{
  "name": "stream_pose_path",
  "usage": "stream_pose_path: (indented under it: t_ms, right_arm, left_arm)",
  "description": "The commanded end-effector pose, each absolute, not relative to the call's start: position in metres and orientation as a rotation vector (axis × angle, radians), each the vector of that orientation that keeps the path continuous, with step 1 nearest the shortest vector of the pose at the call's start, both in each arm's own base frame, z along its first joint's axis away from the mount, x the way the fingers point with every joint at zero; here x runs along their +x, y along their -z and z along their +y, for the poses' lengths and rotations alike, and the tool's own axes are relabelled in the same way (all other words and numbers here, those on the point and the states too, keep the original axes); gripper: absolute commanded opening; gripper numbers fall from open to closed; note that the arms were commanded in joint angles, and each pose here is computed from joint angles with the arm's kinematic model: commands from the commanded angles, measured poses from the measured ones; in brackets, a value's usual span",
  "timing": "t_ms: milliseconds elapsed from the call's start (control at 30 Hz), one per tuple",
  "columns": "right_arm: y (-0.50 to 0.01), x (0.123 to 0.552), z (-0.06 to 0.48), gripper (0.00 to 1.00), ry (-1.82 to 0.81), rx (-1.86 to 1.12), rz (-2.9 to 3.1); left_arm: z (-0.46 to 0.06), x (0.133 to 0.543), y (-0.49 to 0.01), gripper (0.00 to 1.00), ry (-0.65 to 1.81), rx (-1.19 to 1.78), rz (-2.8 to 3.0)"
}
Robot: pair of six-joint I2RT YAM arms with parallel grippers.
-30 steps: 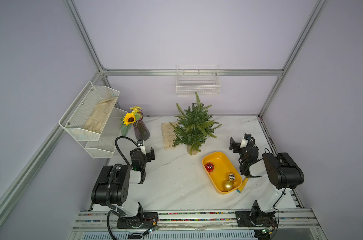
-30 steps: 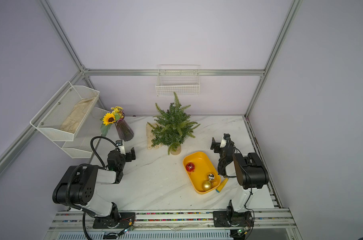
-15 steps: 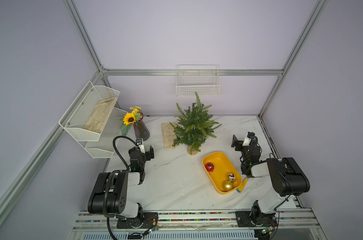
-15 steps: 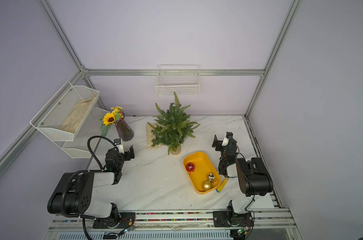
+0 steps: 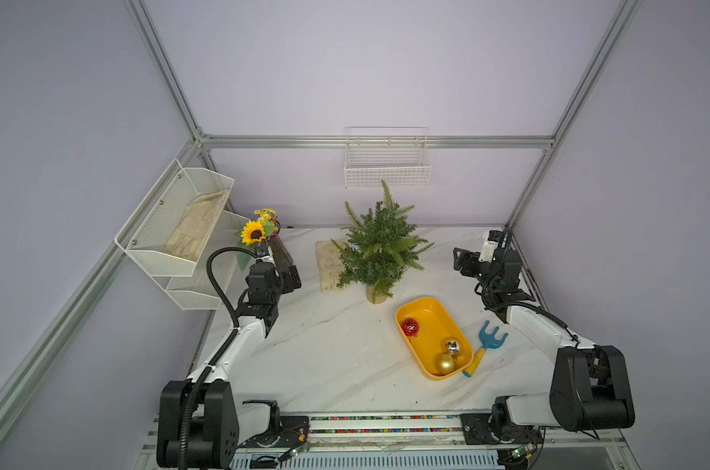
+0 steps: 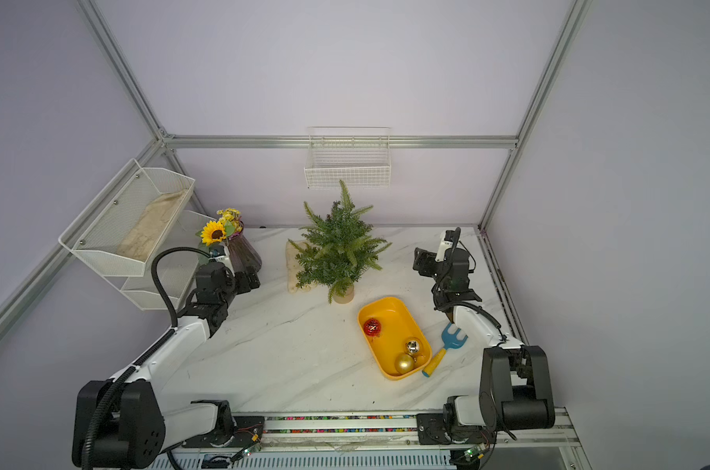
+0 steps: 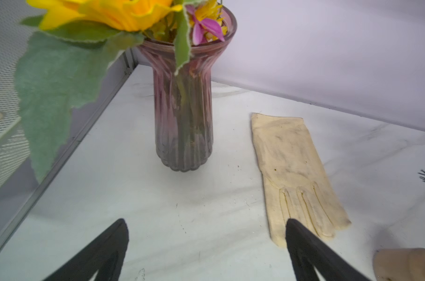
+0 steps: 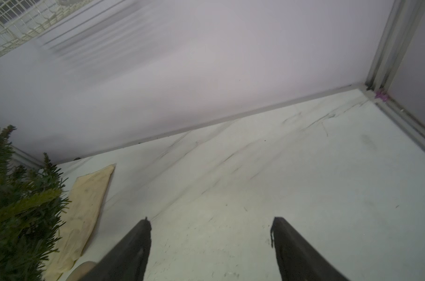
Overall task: Decorate the small christmas tree with ornaments
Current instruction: Pick up an ornament from the container.
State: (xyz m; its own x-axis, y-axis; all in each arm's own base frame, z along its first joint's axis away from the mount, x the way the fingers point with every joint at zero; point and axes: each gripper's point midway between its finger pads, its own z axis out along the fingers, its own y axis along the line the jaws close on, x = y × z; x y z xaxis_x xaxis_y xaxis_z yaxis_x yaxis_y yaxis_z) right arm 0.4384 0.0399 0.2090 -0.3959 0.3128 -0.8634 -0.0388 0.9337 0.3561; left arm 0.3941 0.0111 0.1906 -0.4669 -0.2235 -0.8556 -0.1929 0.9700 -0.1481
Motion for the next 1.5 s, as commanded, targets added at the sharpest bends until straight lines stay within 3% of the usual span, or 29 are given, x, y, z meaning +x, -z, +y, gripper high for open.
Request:
stream_pose_path:
  t_ms: [0, 267, 433, 700, 1167, 1467]
  right_arm:
    - [-0.176, 0.405, 0.072, 0.79, -0.528, 0.201, 2.217]
    - [-0.183, 0.355, 0.122, 0.75, -0.556, 0.062, 2.373]
    - [-0.164, 0.318, 0.149, 0.72, -0.564, 0.018, 2.486]
    - [-0.123, 0.277, 0.181, 0.70, -0.608, -0.019, 2.610]
    - [-0.064, 0.278, 0.197, 0.70, -0.550, -0.075, 2.712]
    - [-0.061, 0.295, 0.184, 0.71, -0.417, -0.010, 2.675]
  left_arm:
    - [-0.021, 0.382, -0.195, 1.00, 0.239, -0.255, 2.246]
    - [-0.045, 0.352, -0.207, 1.00, 0.347, -0.082, 2.397]
    - [-0.038, 0.344, -0.200, 1.00, 0.249, 0.042, 2.402]
    - [-0.020, 0.335, -0.180, 1.00, 0.120, -0.003, 2.463]
    - [-0.010, 0.334, -0.177, 1.00, 0.047, -0.029, 2.473]
    - [-0.008, 0.334, -0.175, 1.00, 0.034, -0.036, 2.479]
